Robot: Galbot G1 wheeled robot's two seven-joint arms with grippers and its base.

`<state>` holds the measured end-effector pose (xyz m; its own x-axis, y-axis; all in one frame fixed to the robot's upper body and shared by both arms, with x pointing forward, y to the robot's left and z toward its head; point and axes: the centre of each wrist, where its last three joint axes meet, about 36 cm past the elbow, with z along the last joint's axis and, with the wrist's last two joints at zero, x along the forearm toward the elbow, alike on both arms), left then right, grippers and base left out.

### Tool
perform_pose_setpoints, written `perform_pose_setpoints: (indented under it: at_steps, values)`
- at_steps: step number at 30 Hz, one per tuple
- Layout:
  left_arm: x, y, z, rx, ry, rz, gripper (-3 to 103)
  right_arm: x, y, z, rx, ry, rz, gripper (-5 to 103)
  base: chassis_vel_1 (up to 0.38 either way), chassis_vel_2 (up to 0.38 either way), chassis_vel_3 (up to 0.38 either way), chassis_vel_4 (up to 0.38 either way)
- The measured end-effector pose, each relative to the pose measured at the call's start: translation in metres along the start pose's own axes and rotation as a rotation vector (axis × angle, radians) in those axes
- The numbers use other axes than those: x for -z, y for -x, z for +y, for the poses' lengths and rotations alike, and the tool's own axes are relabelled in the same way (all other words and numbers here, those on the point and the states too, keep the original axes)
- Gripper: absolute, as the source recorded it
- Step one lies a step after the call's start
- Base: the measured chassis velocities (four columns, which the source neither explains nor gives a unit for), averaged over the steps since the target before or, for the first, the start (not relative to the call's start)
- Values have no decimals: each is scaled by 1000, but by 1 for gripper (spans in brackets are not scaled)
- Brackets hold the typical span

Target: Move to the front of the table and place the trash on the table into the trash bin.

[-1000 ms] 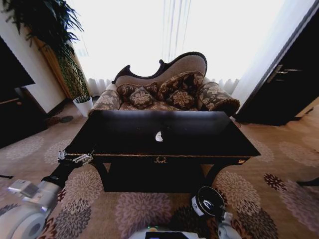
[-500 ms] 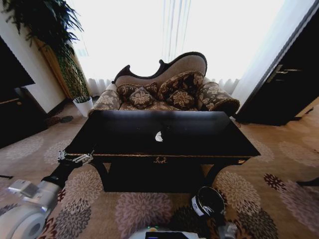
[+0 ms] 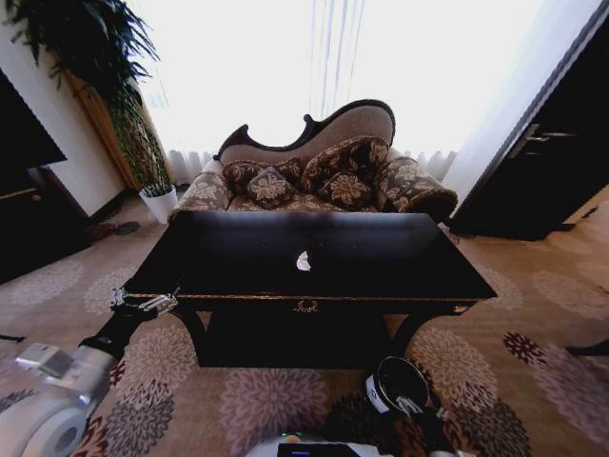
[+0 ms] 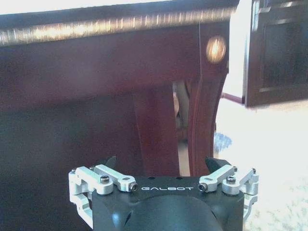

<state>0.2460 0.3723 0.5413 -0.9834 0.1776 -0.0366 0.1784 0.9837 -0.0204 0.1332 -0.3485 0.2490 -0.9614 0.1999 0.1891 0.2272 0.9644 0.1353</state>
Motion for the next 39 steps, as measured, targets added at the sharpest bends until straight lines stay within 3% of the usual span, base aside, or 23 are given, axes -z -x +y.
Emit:
perform_pose_setpoints:
  at_steps: [7, 13, 21, 39]
  values:
    - [0, 0, 0, 0, 0, 0, 100, 54, -8, 3, -29, 23, -82, 100, 0, 0, 0, 0]
    - [0, 0, 0, 0, 0, 0, 100, 77, -14, 10, -30, 30, -115, 100, 0, 0, 0, 0]
    - [0, 0, 0, 0, 0, 0, 100, 130, -8, 36, -5, 78, -154, 100, 0, 0, 0, 0]
    - [0, 0, 0, 0, 0, 0, 100, 216, 26, 56, 144, 40, -205, 100, 0, 0, 0, 0]
